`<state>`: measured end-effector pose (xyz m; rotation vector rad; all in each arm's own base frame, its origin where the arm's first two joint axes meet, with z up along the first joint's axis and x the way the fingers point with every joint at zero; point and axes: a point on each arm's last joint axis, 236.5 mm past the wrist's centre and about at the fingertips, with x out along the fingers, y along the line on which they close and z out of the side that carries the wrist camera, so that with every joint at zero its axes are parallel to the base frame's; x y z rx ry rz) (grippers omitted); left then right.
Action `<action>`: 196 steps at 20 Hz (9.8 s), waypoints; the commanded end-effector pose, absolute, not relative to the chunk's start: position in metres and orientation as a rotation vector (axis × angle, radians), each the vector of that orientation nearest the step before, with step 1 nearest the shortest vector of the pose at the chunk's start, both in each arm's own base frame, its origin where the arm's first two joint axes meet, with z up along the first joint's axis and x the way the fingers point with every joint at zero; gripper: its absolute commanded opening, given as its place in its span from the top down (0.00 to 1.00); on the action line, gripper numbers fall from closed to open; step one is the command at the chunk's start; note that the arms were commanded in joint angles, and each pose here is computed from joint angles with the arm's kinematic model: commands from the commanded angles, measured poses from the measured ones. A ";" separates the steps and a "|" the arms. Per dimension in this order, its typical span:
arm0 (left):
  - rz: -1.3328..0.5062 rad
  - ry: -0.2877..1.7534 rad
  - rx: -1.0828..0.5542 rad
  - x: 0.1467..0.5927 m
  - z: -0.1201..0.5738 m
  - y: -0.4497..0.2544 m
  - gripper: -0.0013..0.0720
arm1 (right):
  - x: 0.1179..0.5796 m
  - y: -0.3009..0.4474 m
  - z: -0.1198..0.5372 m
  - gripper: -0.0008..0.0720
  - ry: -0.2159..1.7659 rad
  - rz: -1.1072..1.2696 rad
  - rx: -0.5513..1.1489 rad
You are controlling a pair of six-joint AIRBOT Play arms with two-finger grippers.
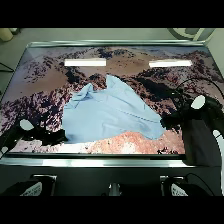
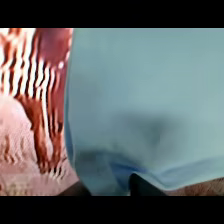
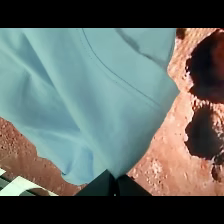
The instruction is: Fold the shirts.
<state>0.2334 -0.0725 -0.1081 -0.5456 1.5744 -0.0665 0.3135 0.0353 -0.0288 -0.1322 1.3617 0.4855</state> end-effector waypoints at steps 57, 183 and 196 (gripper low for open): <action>-0.129 1.616 -0.685 0.255 -0.083 -0.011 0.16 | 0.368 -0.005 -0.014 0.41 1.495 0.559 0.132; -0.155 1.678 -0.478 0.192 -0.117 -0.027 0.95 | 0.187 0.090 -0.115 0.27 1.564 0.601 0.341; -0.210 1.291 -0.485 0.336 -0.011 -0.022 0.95 | 0.357 0.065 0.017 0.96 1.098 0.590 0.137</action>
